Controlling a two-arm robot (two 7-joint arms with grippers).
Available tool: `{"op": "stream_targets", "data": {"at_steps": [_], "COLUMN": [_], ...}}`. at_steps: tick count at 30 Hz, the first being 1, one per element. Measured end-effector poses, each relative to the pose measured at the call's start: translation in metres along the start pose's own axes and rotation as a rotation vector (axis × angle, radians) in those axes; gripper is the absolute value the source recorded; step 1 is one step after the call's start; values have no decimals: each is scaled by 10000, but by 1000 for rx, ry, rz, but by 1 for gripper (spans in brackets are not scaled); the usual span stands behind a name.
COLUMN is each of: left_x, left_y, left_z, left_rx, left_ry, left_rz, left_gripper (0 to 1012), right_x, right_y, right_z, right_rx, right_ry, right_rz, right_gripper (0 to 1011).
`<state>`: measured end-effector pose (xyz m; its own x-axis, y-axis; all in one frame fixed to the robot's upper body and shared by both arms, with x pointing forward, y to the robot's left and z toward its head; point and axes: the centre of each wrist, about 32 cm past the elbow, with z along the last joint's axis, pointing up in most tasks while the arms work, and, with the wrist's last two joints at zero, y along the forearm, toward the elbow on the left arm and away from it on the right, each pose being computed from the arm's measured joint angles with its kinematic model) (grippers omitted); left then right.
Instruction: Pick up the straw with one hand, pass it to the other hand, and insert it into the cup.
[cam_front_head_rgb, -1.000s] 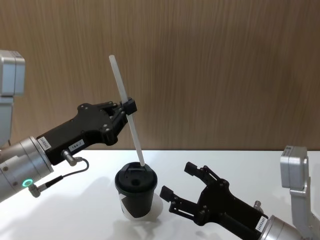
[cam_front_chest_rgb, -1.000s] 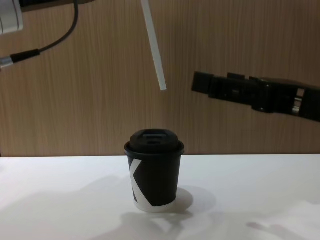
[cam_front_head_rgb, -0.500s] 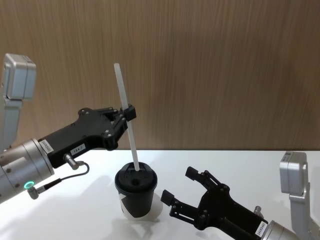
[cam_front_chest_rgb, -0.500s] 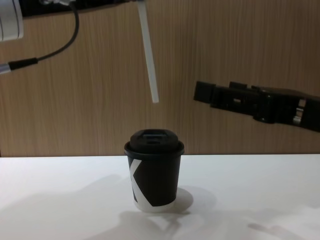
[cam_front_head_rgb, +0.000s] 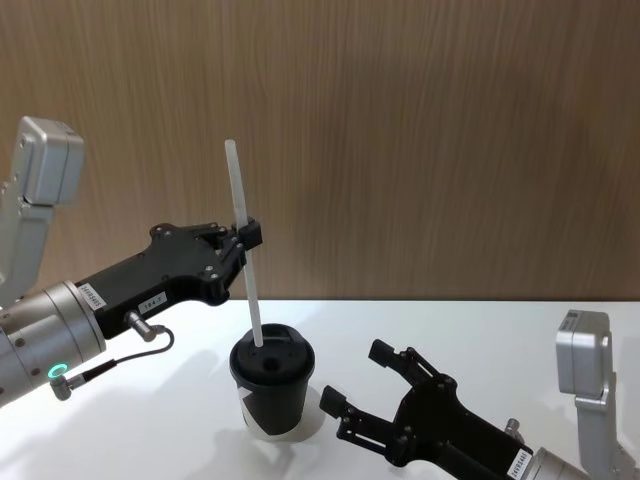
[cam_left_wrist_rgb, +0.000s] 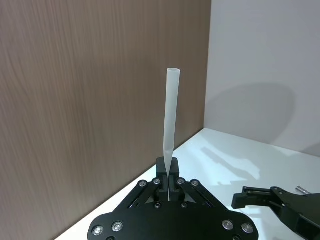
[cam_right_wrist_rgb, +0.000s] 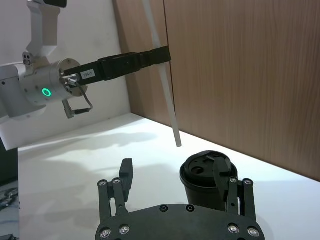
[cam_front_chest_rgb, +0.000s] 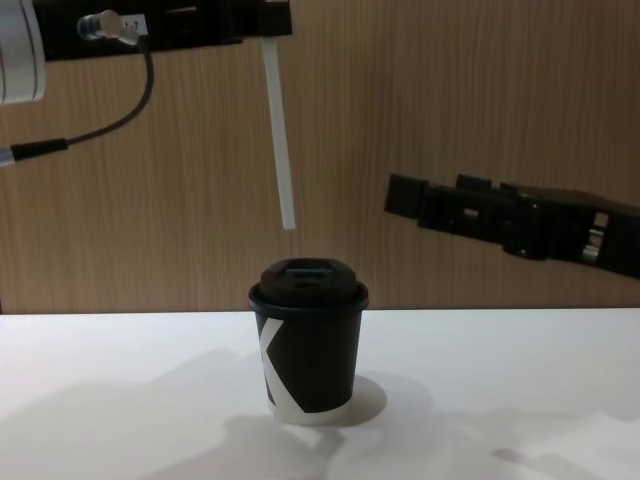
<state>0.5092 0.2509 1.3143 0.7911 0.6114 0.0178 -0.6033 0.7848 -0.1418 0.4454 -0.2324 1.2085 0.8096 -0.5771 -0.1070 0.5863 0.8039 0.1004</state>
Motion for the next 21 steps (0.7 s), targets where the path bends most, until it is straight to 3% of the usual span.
{"op": "stream_targets", "data": {"at_steps": [21], "left_x": [15], "left_y": [-79], "left_z": [-37], "left_rx": [26], "left_ry": [7], "left_rz": [5], "left_gripper": [14], "right_x": [-1], "right_y": [-36], "right_z": [-65], "right_rx": [3], "right_ry": [17], "right_rz": [-11], "right_gripper": [1001]}}
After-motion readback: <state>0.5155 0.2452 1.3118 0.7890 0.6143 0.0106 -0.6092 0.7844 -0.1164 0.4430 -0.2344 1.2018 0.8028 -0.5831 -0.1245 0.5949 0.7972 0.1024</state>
